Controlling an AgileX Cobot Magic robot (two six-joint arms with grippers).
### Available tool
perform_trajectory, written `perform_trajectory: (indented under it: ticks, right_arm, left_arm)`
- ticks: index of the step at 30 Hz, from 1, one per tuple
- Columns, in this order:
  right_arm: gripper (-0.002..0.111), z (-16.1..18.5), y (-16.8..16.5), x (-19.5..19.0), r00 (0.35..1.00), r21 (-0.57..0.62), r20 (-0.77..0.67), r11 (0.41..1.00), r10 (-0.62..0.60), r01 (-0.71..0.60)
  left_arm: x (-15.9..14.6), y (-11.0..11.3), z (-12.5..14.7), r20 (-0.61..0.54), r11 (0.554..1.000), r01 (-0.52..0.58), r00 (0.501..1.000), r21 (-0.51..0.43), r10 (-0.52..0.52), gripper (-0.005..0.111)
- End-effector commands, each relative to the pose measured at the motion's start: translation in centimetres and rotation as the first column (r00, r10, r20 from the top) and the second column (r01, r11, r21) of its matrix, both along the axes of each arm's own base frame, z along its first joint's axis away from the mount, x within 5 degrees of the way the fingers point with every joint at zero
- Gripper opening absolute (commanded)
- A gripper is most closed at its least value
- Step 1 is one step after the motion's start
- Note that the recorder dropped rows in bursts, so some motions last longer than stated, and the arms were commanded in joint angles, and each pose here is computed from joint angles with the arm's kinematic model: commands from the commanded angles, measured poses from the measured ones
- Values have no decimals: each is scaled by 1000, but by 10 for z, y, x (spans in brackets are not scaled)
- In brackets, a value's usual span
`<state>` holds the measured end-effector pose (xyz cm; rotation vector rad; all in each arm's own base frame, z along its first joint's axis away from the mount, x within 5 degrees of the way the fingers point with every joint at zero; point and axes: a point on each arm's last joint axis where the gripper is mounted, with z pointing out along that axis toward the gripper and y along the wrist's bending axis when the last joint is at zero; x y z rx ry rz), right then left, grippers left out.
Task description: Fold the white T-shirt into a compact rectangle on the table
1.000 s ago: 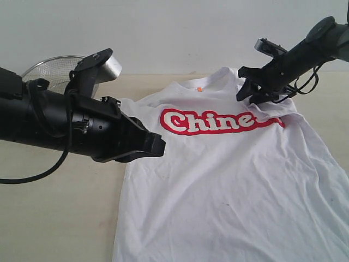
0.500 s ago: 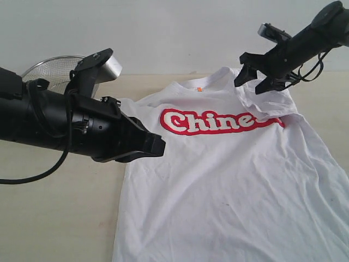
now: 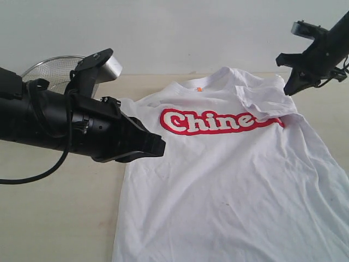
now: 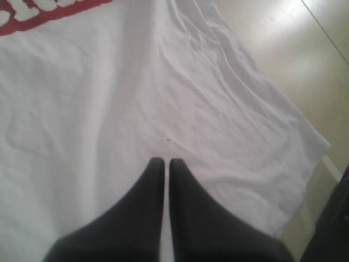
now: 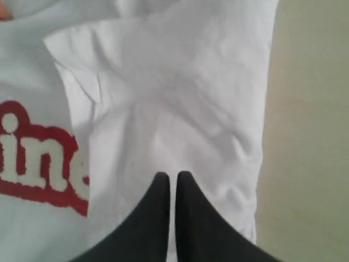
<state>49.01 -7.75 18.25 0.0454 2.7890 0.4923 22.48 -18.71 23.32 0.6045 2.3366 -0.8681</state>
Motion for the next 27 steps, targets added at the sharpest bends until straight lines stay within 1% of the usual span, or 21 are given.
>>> perform_trajectory:
  ticks: [1,4,6,8,9,11,13,14,17,21,25,27]
  right_arm:
    - [0,-21,-2,-11,998,-49,-57,998,24,-27]
    - [0,-42,-2,-20,994,-63,-111,998,18,-25]
    - [0,-56,0,-30,986,-52,-166,998,24,-33]
    - [0,-58,1,-33,982,-37,-185,999,26,-34]
    - [0,-56,2,-34,982,-32,-187,999,34,-41]
    - [0,-40,3,-35,985,-23,-165,999,44,-48]
    - [0,-11,4,-35,996,-39,-83,998,39,-42]
    - [0,6,3,-33,1000,-65,-8,998,23,-23]
    - [0,14,0,-28,998,-97,63,995,2,5]
    - [0,-12,-4,-19,997,-116,70,993,-25,33]
    - [0,-44,-7,-14,998,-115,38,992,-56,60]
    - [0,-53,-8,-13,998,-117,28,991,-58,61]
  left_arm:
    - [0,0,4,8,1000,-2,1000,-12,2,4]
    - [0,0,4,8,1000,-2,1000,-12,2,4]
    - [0,0,4,8,1000,-2,1000,-12,2,4]
    - [0,0,4,8,1000,-2,1000,-12,2,4]
    - [0,0,4,8,1000,-2,1000,-12,2,4]
    - [0,0,4,8,1000,-2,1000,-12,2,4]
    - [0,0,4,8,1000,-2,1000,-12,2,4]
    - [0,0,4,8,1000,-2,1000,-12,2,4]
    - [0,0,4,8,1000,-2,1000,-12,2,4]
    - [0,0,4,8,1000,-2,1000,-12,2,4]
    - [0,0,4,8,1000,-2,1000,-12,2,4]
    - [0,0,4,7,1000,-1,1000,-13,1,4]
